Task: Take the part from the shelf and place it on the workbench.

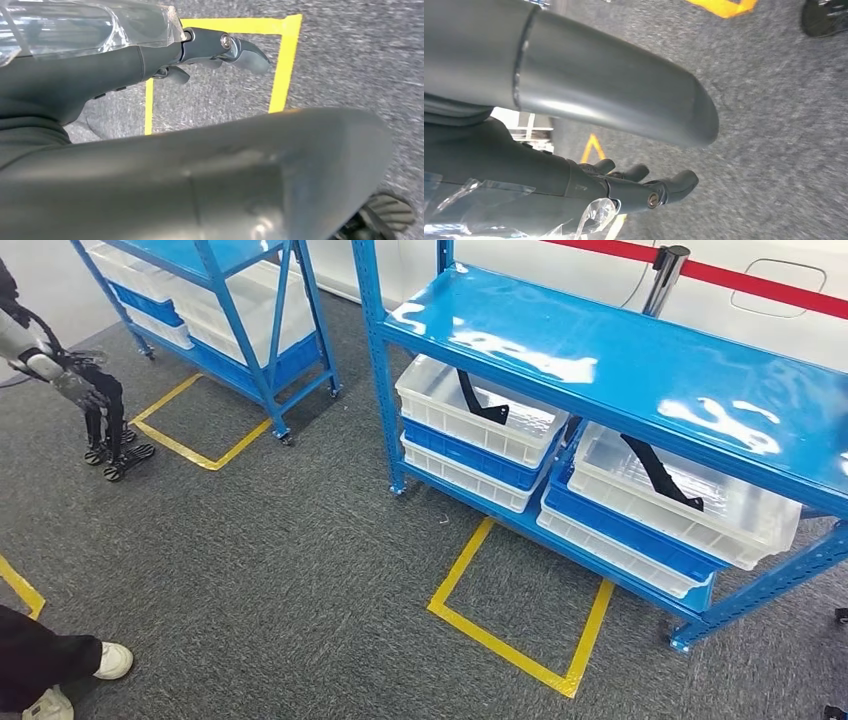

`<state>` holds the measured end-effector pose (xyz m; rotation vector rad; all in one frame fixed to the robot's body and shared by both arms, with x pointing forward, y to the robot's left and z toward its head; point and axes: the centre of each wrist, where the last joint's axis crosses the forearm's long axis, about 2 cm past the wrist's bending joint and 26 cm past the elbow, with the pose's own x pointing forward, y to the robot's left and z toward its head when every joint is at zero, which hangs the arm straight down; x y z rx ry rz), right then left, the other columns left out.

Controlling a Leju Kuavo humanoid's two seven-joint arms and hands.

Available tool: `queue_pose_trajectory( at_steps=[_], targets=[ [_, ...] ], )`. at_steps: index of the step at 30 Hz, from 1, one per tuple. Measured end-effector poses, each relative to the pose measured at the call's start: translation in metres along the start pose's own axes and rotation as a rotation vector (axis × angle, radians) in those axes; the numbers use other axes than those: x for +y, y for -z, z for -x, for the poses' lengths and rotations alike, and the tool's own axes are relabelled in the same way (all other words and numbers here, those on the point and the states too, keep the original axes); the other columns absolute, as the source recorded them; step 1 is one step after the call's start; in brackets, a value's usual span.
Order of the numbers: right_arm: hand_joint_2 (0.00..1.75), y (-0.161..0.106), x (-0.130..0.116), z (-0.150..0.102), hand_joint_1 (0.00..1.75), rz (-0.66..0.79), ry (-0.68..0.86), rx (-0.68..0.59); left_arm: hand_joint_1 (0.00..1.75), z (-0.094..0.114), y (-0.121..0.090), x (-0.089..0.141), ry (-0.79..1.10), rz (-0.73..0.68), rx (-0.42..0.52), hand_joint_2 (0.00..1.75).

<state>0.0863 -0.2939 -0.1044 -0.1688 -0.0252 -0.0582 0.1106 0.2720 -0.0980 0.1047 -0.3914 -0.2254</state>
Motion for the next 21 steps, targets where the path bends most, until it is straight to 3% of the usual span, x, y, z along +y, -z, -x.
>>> queue_pose_trajectory(
  at_steps=[21],
  targets=[
    [0.00,-0.0002,0.0010,0.0001,0.00,0.001,-0.002,0.004,0.00,0.0037,-0.0007,-0.0013,0.001,0.004,0.012,0.00]
  ],
)
